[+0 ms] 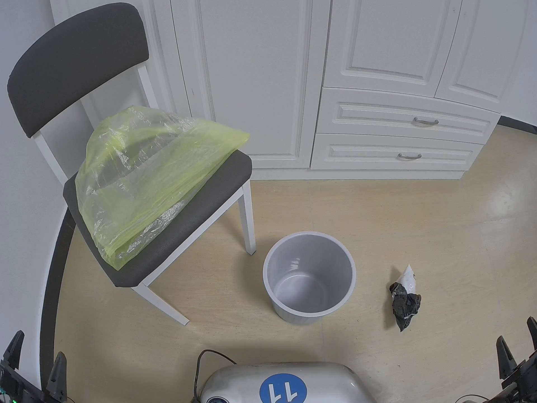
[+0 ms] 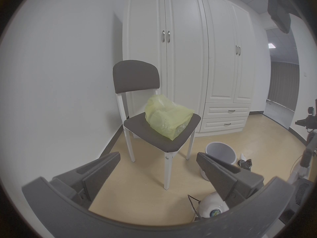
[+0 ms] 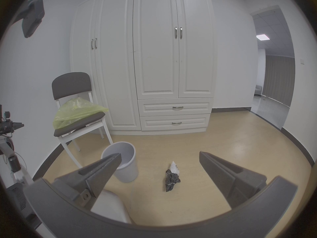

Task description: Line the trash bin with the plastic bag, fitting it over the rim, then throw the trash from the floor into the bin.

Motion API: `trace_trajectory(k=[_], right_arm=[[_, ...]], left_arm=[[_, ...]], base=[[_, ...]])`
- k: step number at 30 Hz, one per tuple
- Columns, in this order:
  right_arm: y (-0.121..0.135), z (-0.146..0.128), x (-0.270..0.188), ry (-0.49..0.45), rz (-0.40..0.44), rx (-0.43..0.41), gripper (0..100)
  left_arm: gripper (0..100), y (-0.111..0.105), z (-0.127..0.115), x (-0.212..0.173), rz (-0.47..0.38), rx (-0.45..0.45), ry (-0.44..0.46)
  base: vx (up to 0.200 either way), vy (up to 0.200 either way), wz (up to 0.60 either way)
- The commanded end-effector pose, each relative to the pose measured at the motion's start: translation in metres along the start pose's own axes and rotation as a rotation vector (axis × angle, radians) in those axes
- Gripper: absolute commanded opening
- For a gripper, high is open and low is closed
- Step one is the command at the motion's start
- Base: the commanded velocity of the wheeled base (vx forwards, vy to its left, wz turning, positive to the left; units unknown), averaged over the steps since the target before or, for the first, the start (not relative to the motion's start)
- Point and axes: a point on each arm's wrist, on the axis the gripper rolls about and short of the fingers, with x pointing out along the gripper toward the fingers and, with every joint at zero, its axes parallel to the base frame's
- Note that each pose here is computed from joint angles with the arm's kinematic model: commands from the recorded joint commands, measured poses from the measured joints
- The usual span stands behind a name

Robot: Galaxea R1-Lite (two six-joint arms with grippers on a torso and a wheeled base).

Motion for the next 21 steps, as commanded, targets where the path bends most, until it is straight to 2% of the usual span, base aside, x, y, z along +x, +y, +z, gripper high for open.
trace_trajectory(k=[1,19,21], right_arm=[[-0.0001,-0.0052,0.0001,0.001,0.001,0.005,100],[-0.0002,-0.0050,0.0001,-0.001,-0.008,0.007,100],[0.0001,-0.0052,0.0001,0.001,0.002,-0.033,100]], left_arm=[[100,0.0000,-0.0044,0.0000,0.001,-0.002,0.001],[100,-0.0001,-0.0047,0.0001,-0.002,0.003,0.001],[100,-0.0003,-0.0046,0.0001,-0.010,0.018,-0.001]], base=[[0.000,0.000,0.00],[0.000,0.000,0.00],[0.000,0.000,0.00]])
